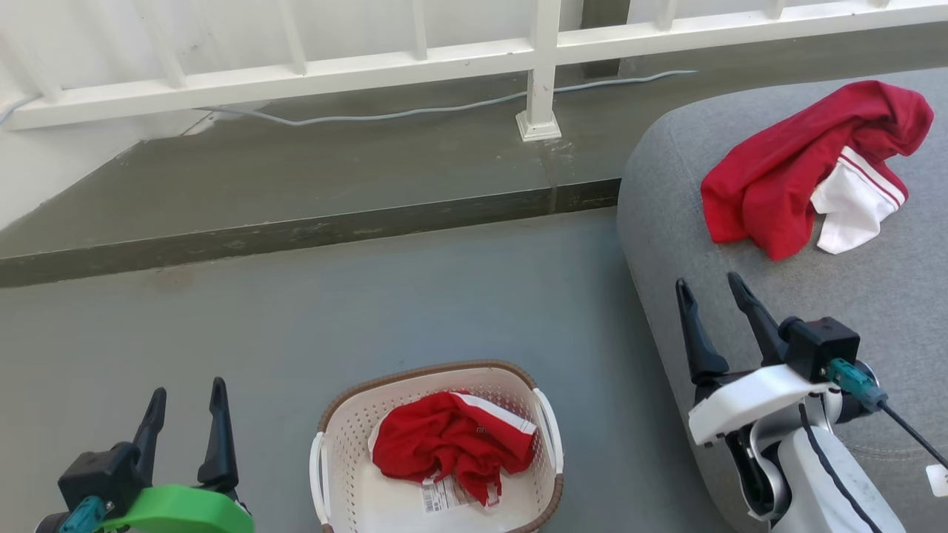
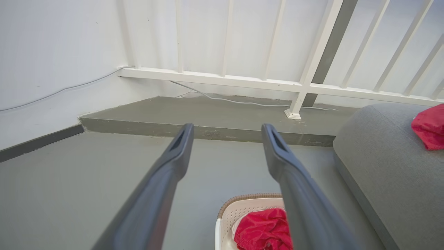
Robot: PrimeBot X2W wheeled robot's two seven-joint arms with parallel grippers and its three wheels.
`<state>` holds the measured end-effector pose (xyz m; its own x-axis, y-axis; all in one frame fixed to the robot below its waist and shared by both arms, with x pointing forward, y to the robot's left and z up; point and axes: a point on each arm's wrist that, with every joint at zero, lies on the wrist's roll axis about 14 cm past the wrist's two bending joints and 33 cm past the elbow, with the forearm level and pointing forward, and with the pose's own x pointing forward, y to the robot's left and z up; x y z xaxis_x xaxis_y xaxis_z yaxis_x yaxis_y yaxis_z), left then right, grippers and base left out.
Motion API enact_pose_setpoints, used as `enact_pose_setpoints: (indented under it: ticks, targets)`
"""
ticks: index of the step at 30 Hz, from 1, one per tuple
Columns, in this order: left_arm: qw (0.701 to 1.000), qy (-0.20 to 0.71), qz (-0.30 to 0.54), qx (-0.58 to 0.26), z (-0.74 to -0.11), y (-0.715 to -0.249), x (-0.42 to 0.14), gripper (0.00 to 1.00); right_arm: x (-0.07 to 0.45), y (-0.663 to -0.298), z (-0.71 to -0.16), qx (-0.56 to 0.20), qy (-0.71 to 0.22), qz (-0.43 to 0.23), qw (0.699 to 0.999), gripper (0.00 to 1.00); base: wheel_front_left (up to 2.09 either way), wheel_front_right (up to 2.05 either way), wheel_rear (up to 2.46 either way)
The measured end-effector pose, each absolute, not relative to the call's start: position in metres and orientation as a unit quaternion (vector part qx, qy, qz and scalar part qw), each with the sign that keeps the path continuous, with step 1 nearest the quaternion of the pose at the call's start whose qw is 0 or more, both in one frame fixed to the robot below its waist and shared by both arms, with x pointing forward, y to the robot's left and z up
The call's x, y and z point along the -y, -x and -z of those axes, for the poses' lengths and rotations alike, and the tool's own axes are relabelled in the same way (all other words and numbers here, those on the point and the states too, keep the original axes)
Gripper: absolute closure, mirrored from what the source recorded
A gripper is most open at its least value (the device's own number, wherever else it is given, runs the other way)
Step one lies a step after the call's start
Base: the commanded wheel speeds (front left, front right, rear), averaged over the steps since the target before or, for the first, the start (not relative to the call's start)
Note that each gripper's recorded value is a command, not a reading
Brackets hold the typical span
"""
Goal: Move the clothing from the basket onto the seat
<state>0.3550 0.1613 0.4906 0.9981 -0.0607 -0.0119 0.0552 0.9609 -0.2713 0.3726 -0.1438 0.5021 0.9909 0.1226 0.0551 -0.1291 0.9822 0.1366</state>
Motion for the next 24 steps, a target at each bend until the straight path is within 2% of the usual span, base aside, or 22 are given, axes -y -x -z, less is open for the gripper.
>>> enact_pose_setpoints:
  ticks: [24]
  targets:
    - [0.992, 0.128, 0.021, -0.001, -0.494, -0.345, -0.164, 0.00, 0.144, -0.362, -0.503, 0.028, -0.075, -0.053, 0.995, 0.00, 0.00, 0.00, 0.00]
